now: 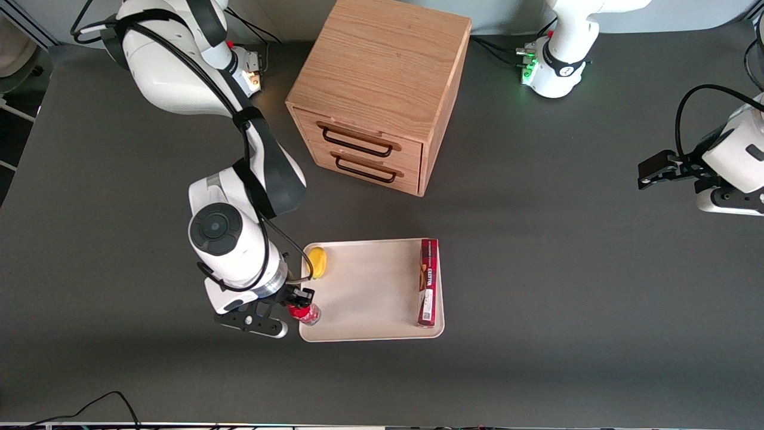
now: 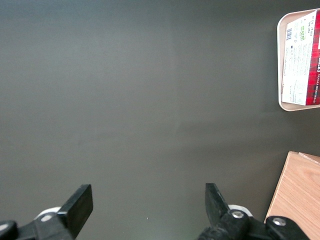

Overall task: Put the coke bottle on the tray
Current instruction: 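Carry the bottle over the tray beside the lemon and lower it, then open the right gripper to release the bottle upright on the tray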

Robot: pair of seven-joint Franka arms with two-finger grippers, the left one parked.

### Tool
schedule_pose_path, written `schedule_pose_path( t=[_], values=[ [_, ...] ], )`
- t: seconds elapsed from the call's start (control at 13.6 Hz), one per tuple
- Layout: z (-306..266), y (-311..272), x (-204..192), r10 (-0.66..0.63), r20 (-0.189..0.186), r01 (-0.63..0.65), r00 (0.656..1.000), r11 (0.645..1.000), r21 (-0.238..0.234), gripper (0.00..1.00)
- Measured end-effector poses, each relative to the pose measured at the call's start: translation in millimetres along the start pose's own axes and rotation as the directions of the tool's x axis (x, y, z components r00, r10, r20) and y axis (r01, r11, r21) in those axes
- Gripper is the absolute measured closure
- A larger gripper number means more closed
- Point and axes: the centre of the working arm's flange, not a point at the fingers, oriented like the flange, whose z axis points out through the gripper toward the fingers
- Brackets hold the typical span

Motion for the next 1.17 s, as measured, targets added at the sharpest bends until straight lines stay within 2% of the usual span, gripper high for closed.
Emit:
schedule_pose_path(
  t=[0.15, 0.51, 0.88, 0.95, 1.17],
  values=[
    [17, -12, -7, 0.007, -0.004, -0.007, 1.0, 1.0, 0.006, 0.68],
    [51, -17, -16, 0.022, 0.025, -0.021, 0.999, 1.0, -0.022, 0.68],
    [56, -16, -14, 0.026, 0.017, -0.026, 1.0, 0.999, -0.02, 0.68],
    [56, -16, -14, 0.026, 0.014, -0.026, 1.0, 0.999, -0.02, 0.63],
    [53, -15, -11, 0.026, 0.002, -0.026, 1.0, 0.999, -0.021, 0.33]
  ],
)
